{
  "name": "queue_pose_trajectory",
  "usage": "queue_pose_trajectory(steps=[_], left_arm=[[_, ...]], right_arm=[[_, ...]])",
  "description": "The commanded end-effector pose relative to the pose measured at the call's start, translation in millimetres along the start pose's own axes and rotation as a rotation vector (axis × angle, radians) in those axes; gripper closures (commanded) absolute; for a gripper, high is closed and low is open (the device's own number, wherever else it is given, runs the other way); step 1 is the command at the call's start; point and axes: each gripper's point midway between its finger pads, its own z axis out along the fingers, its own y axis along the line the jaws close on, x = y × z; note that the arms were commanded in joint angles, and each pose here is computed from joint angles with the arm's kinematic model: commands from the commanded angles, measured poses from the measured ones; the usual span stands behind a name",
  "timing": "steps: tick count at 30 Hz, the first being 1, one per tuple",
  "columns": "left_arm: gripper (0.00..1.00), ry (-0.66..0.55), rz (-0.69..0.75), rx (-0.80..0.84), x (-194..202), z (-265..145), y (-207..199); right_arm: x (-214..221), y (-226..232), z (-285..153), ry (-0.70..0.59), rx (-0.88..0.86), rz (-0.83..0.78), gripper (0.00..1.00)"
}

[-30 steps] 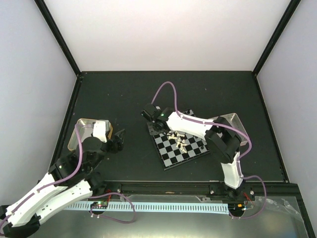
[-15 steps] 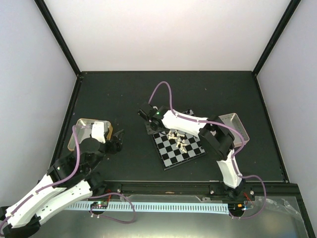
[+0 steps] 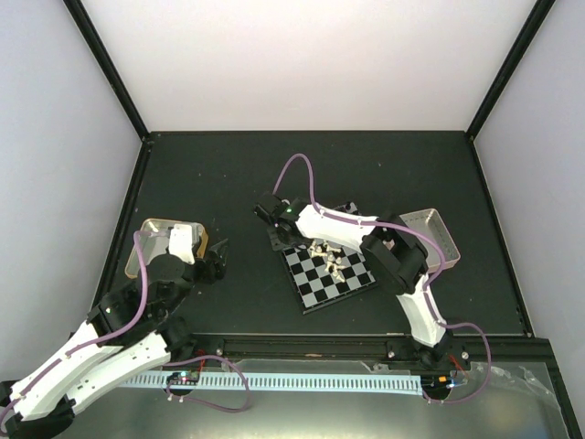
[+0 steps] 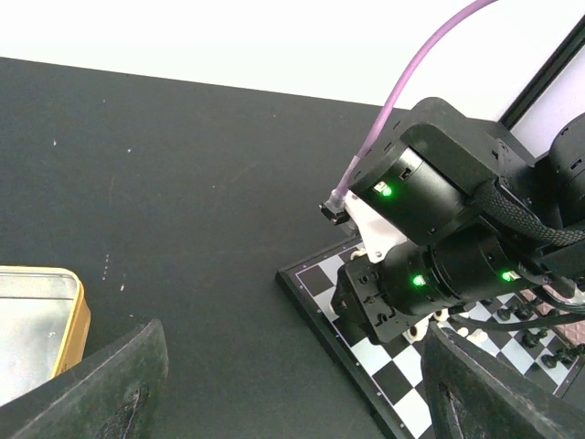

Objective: Set up the chess pieces on the board
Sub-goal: Place the chess piece on the chessboard.

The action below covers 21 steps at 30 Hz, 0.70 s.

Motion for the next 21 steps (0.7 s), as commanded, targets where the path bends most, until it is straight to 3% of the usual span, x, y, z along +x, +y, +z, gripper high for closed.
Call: queue_pose_trajectory(steps=[1,10,17,21], left_arm=[[0.23,0.025,0.016,-0.009,6.0,0.9,2.5],[0.21,0.063,0.019,0.010,12.4,7.8,-5.2],[0.02,0.156,0.021,0.047,26.7,26.4,-24.9],[0.01,0.225,0.093,0.178,34.5,43.4,-61.2]], right_arm=[[-9.5,6.2,-5.6,-0.034,-0.005,-0.006,0.81],[-29.0,7.4,-54.7,-0.156,-0.092,0.053,0.61],[-35.8,-35.2,-105.3,-0.314,-0.150,0.245,0.60],[-22.9,-65.7,-116.4,-0.357,-0.197,0.352,0.60]])
